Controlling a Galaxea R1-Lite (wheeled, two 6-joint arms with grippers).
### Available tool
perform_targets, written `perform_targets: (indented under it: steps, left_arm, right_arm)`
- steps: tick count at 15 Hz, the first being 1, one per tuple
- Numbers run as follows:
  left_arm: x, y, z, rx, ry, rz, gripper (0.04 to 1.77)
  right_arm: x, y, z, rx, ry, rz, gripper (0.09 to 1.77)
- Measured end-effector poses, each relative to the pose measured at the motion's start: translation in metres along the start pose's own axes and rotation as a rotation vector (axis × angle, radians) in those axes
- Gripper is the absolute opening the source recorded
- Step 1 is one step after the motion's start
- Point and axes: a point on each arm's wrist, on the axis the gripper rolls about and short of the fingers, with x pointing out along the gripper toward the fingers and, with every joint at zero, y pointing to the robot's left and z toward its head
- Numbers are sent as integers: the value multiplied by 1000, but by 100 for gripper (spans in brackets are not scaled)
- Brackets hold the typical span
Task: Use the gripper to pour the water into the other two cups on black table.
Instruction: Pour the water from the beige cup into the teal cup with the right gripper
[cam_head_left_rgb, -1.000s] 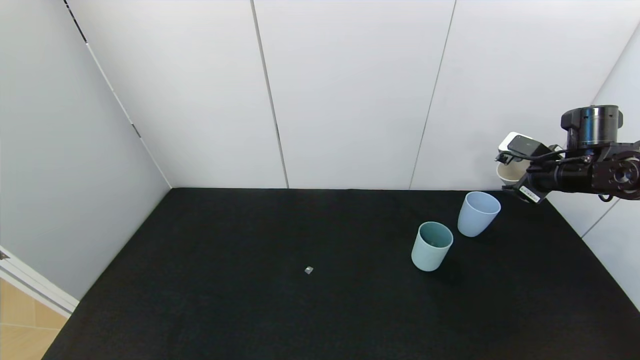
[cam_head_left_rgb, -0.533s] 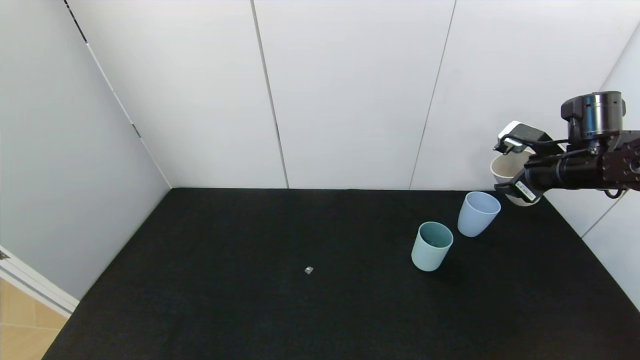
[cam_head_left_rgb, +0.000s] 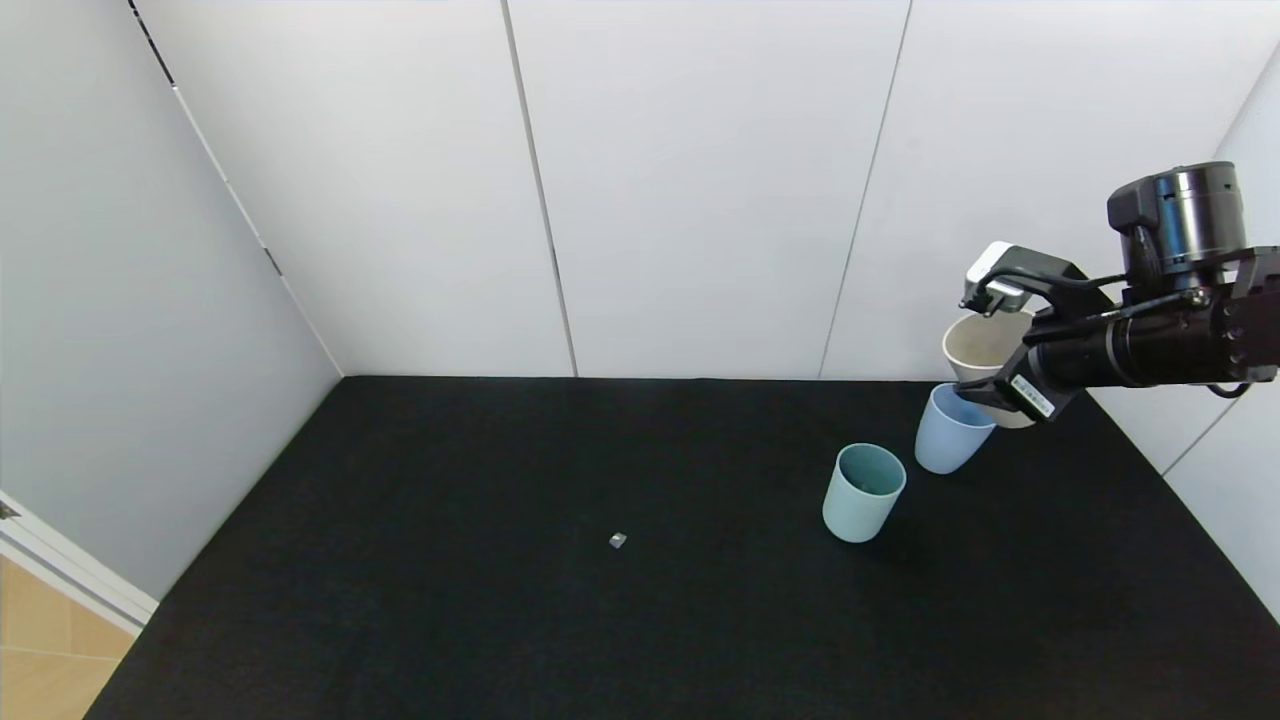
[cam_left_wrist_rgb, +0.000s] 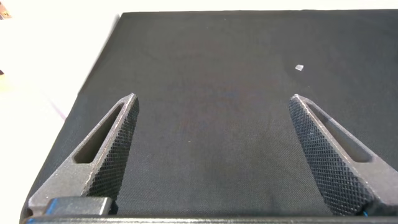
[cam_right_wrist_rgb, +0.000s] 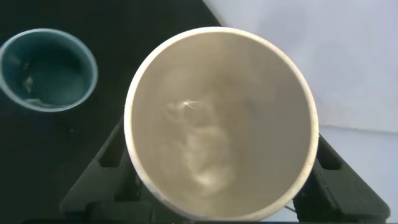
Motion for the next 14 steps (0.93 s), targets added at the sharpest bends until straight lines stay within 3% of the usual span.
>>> perform_targets:
  steps: [7,14]
  left_arm:
    - [0,0,0,0,0,0,172]
    - [0,0,0,0,0,0,172]
  right_arm:
    - [4,31,-2,-135,30,79,130]
    - [18,52,2,-264,120,64,130]
